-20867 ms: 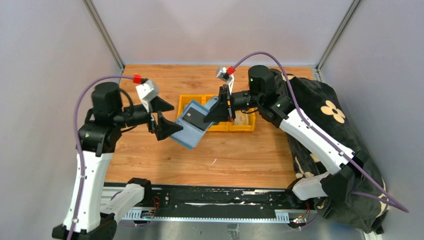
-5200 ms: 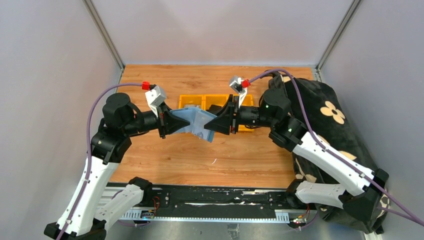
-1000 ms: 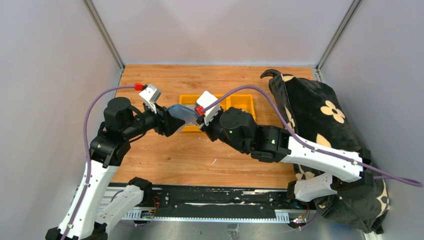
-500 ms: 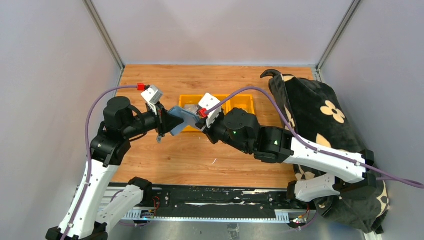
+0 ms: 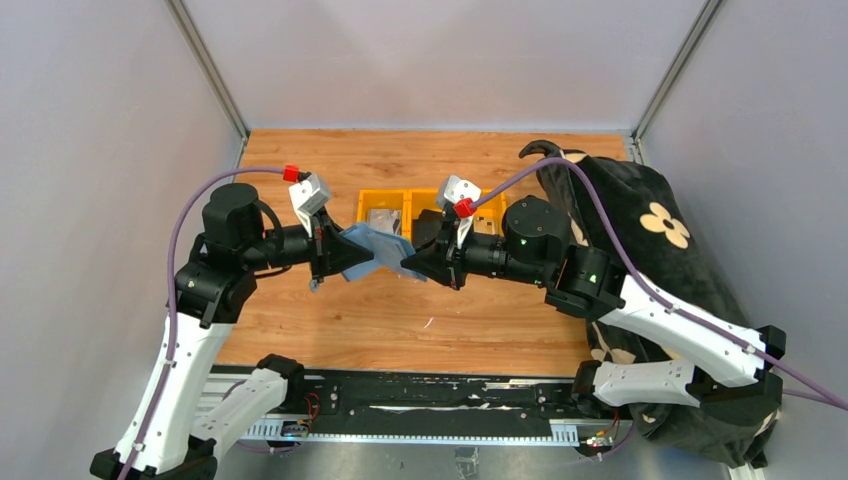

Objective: Take the credit cards out of the card holder
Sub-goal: Remove the credit card from the card holder.

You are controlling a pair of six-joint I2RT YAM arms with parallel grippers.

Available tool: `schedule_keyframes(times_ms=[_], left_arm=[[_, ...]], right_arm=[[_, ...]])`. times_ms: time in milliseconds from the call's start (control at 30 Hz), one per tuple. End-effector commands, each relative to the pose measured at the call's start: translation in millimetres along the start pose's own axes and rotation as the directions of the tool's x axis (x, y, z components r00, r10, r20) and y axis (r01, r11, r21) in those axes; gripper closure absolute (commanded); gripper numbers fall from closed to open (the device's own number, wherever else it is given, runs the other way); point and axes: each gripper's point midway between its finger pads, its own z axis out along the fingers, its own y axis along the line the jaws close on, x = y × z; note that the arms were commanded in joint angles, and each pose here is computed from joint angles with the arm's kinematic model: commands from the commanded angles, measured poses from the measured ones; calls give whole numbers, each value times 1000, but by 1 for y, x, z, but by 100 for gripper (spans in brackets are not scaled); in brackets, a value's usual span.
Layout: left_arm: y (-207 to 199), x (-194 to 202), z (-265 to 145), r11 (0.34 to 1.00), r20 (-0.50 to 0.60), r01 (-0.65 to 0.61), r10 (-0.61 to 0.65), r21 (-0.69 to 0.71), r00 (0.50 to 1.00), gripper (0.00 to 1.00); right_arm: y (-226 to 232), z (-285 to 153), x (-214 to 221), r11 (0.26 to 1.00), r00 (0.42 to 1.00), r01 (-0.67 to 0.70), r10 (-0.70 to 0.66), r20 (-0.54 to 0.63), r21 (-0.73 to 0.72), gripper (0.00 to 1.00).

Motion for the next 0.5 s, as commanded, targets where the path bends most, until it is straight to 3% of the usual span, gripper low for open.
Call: schedule_keyframes(times_ms=[0, 467], left_arm=[[-15, -10, -3, 996, 16, -54, 53, 74, 998, 100], [-17, -9, -4, 995, 13, -51, 51, 81, 999, 100]], right_arm=[[32, 0, -9, 982, 999, -25, 33, 39, -187, 86], [26, 2, -13, 984, 997, -42, 52, 54, -171, 76]])
